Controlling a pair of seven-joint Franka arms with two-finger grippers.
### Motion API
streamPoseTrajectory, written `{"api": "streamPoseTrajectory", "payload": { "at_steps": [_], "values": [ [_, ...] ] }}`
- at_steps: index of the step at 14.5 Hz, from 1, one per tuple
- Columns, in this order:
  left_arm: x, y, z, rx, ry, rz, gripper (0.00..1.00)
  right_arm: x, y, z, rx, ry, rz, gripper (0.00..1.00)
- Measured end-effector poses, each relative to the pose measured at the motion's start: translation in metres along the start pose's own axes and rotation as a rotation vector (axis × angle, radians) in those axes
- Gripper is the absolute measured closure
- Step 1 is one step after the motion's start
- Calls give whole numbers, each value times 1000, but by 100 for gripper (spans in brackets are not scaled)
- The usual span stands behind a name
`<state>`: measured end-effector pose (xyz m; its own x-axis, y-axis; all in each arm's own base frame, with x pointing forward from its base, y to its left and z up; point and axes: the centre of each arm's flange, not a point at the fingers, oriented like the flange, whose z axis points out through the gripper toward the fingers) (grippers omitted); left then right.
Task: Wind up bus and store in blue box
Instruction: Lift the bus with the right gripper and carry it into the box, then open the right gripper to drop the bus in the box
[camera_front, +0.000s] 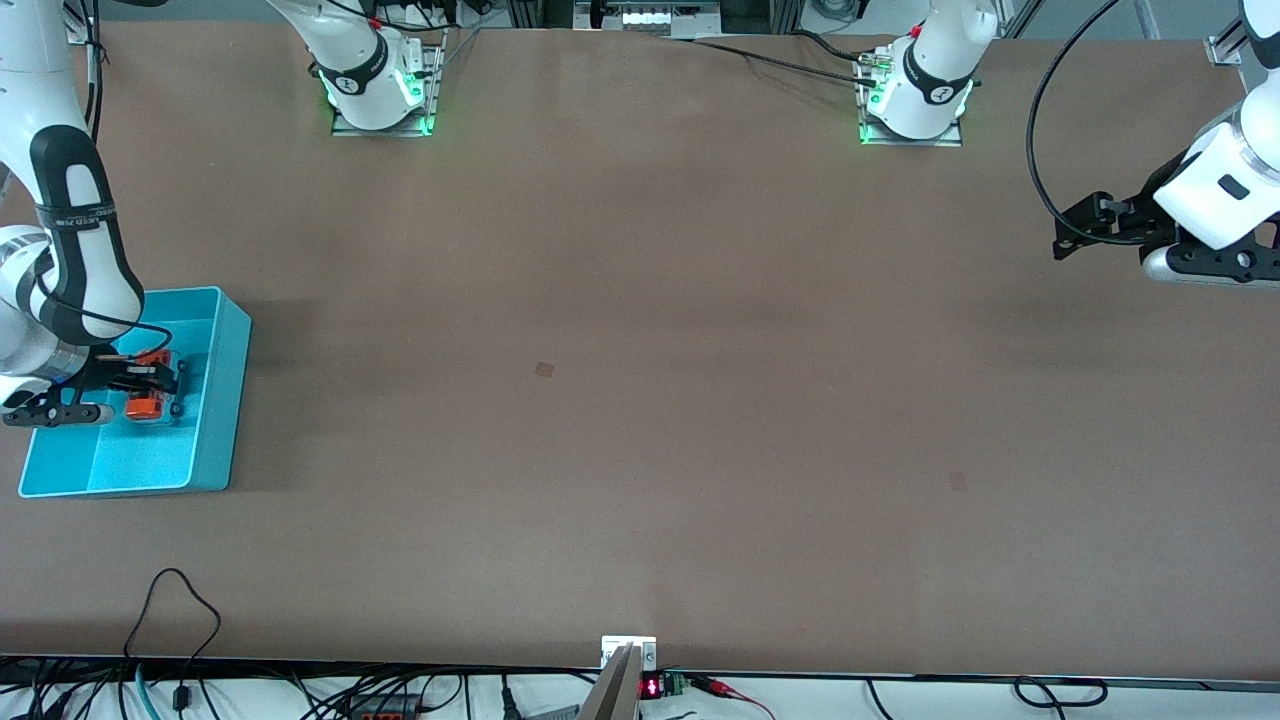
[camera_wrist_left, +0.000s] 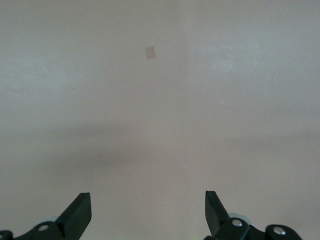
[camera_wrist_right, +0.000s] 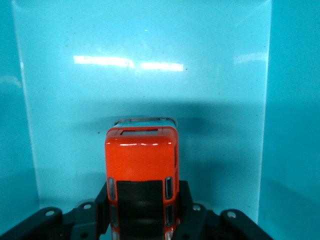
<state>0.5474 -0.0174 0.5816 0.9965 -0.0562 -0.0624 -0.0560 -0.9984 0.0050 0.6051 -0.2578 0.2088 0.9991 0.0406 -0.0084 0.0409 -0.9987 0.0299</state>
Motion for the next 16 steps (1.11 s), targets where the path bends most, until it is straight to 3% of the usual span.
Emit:
{"api": "streamPoseTrajectory", "payload": {
  "at_steps": [5,6,10,11,16],
  "values": [
    [0,0,0,0,0,0,0,2,0,8,0,18,0,46],
    [0,0,0,0,0,0,0,3,0,8,0,19,-2,42],
    [0,0,0,0,-1,0,0,15,-7,-15,0,54,-16,5],
    [0,0,0,0,-1,0,0,20,-12,-31,10,68,-20,0],
    [0,0,0,0,-2,0,0,44,-48,-120,66,124,-58,0]
  ]
}}
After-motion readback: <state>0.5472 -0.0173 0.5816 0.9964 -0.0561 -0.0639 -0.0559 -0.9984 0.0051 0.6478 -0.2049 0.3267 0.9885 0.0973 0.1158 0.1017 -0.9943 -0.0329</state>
